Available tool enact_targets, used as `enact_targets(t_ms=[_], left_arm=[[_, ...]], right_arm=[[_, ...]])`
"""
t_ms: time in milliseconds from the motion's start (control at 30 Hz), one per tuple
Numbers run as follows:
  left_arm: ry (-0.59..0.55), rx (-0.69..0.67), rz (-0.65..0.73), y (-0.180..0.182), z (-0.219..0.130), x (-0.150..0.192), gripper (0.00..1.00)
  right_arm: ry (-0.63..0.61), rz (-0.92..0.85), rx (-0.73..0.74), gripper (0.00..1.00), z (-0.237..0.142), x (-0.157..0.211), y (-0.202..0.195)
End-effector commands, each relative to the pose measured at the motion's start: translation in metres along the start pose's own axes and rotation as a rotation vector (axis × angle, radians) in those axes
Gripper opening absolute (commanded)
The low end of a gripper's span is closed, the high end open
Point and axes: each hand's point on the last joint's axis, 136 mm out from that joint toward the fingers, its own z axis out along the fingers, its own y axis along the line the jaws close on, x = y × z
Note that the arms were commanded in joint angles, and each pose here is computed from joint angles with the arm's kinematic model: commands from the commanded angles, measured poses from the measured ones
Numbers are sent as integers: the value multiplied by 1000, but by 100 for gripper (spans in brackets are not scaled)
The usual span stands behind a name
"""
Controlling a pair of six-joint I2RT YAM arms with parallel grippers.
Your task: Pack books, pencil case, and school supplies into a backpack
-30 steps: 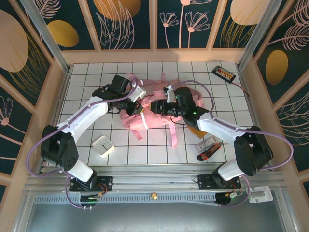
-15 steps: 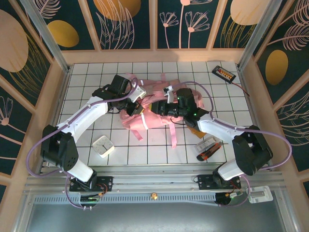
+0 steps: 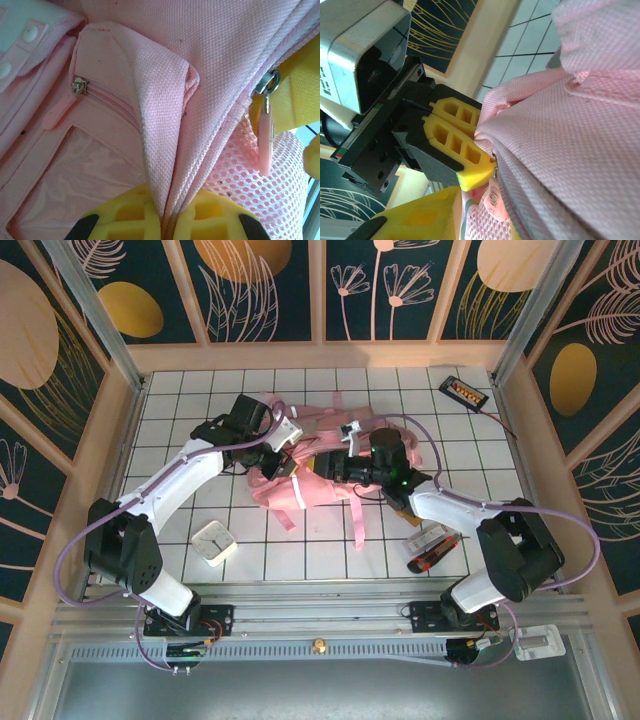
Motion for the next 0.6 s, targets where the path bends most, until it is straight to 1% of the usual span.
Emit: enact_targets(t_ms=[0,233,400,567], left_arm=[[-194,125,66,-31,-27,-56,0],[-202,138,61,-33,-28,-60,0],[-203,148,52,-34,-26,-60,0],[-205,136,52,-32,-27,-60,0]], right_arm=[[19,65,-37,31,4,14,-6],[-1,94,-69,34,7,23,-11],[5,83,-115,33,17,26,-3],[-1,84,-128,32,23,30,1]])
